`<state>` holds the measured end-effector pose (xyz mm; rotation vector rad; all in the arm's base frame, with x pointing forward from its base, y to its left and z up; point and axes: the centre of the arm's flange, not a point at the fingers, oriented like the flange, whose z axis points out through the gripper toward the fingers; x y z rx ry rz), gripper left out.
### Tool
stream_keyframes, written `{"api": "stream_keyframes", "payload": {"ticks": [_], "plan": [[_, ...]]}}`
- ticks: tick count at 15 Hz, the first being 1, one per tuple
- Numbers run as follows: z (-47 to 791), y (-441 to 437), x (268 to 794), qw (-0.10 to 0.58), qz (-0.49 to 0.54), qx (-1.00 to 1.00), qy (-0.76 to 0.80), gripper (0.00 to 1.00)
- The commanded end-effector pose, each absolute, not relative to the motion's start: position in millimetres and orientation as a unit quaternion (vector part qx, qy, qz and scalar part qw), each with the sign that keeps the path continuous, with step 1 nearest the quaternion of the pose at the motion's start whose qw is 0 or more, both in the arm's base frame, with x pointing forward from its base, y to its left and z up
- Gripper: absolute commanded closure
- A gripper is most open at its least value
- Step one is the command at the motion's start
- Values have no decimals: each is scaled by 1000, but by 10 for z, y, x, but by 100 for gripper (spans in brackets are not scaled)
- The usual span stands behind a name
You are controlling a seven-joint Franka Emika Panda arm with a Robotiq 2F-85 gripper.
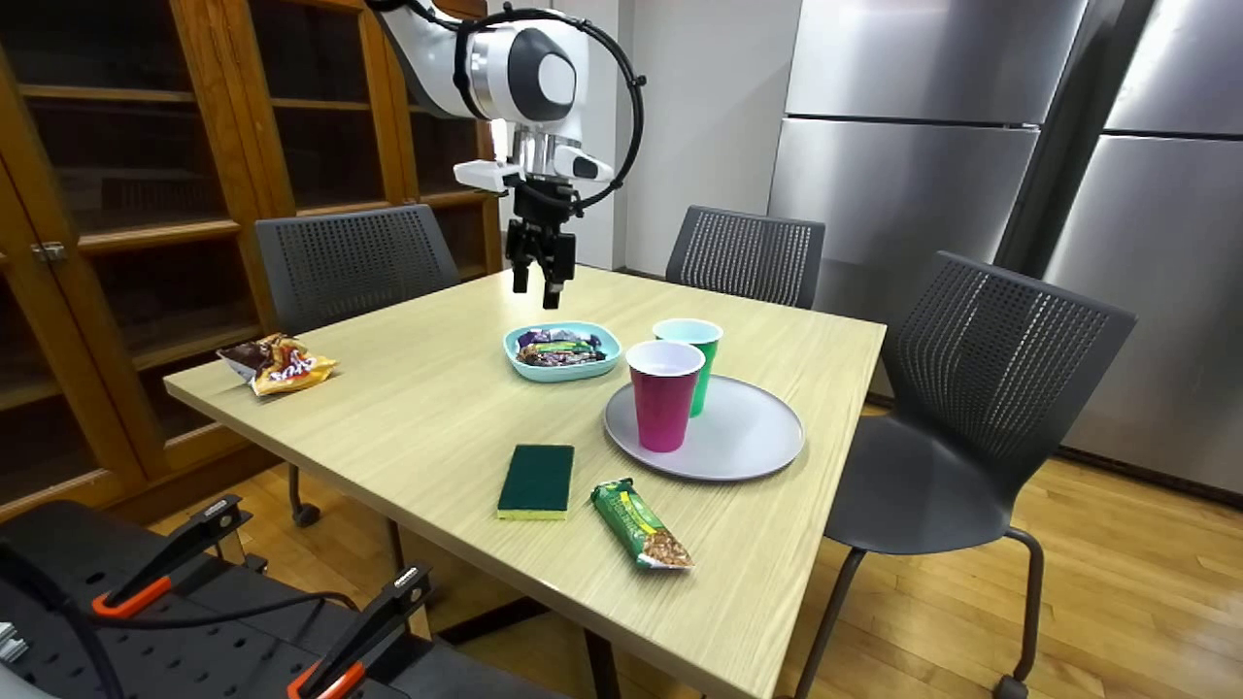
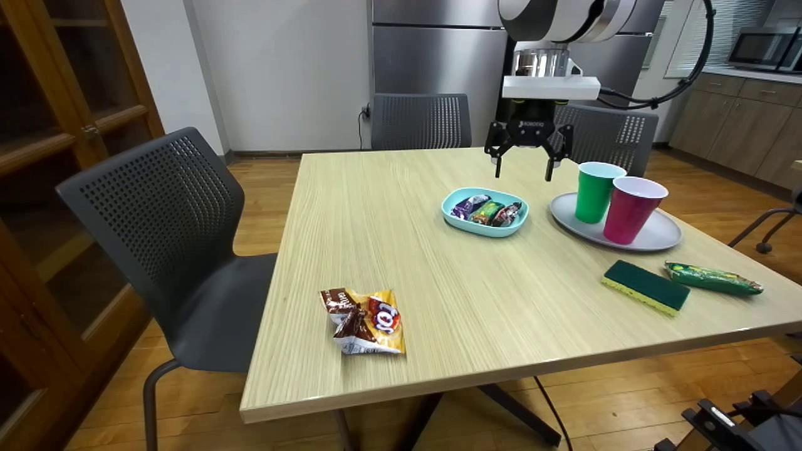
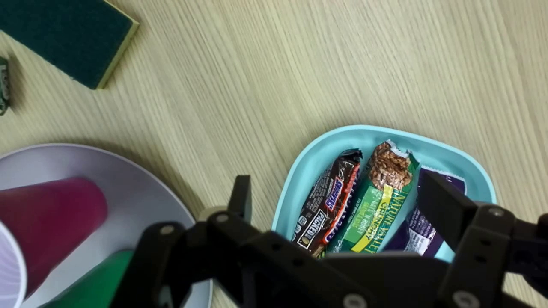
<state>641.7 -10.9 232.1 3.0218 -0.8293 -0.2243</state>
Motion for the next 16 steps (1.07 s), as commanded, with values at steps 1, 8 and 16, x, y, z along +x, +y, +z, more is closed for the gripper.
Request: {"api": "stream_keyframes", "payload": {"ticks": [1, 8, 16], "plan": [[2321, -108, 6418, 0, -71, 962, -264, 0], [2460, -146, 6095, 18, -16, 982, -187, 0], [2669, -284, 5424, 26, 67, 995, -69, 0]]}}
